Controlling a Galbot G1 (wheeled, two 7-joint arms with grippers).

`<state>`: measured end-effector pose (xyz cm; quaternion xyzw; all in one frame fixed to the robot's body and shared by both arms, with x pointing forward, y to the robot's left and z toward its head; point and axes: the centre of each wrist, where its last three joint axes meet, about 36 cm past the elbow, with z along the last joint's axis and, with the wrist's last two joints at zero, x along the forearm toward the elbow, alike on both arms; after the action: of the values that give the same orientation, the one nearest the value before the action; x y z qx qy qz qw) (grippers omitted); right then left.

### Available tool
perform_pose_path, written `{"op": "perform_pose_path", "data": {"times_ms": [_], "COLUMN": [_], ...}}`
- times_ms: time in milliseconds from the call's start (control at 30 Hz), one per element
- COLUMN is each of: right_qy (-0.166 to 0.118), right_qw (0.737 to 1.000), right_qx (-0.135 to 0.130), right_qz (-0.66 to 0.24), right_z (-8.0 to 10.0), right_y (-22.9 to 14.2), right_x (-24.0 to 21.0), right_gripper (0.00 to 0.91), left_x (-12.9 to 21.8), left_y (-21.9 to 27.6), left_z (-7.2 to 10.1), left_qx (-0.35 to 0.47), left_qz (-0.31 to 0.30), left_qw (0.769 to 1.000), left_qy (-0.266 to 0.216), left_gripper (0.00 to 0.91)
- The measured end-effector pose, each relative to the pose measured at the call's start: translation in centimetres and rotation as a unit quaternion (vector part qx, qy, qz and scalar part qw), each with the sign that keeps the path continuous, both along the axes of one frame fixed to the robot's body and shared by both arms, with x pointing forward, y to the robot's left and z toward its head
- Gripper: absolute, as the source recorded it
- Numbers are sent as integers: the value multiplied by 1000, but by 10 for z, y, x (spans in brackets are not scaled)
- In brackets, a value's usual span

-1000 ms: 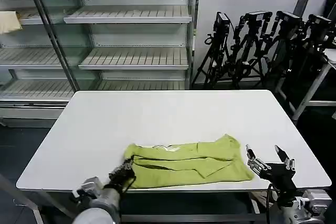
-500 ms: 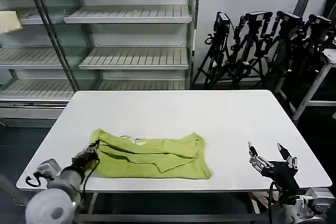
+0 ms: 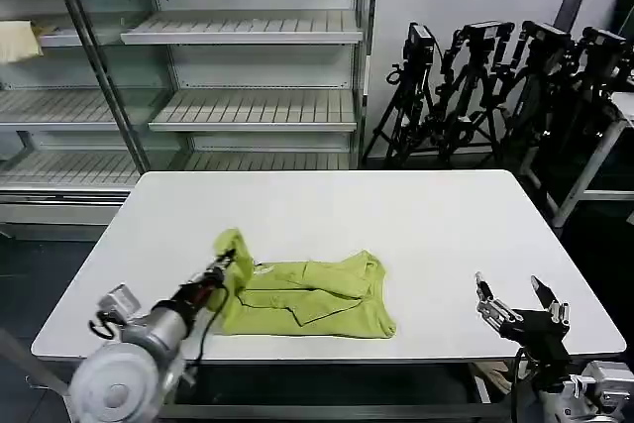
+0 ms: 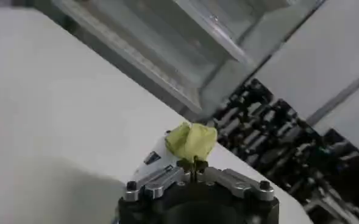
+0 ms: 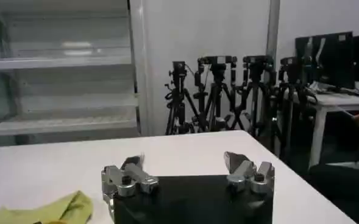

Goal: Fold and organize the clothes.

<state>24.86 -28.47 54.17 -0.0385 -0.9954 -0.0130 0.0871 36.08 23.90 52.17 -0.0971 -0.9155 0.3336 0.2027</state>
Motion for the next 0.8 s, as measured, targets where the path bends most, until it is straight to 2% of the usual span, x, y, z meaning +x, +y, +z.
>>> {"op": "perform_pose_path", "data": {"times_ms": [533,800], "right_qy": [-5,-5], "right_qw": [1000,1000], "right_qx": [5,6], "right_qz": [2,5], "right_z": [-1,-1], "right_y": [0,1], "right_x": [0,-1], "right_gripper": [907,907], "left_x": [13,26], "left_y": [-106,-144], "left_z": [-32,-39], "left_qx": [-28,-22], "left_qz": [-77,-93], "left_qw": [996,994], "left_qy": [38,43], "left_gripper": [40,40]}}
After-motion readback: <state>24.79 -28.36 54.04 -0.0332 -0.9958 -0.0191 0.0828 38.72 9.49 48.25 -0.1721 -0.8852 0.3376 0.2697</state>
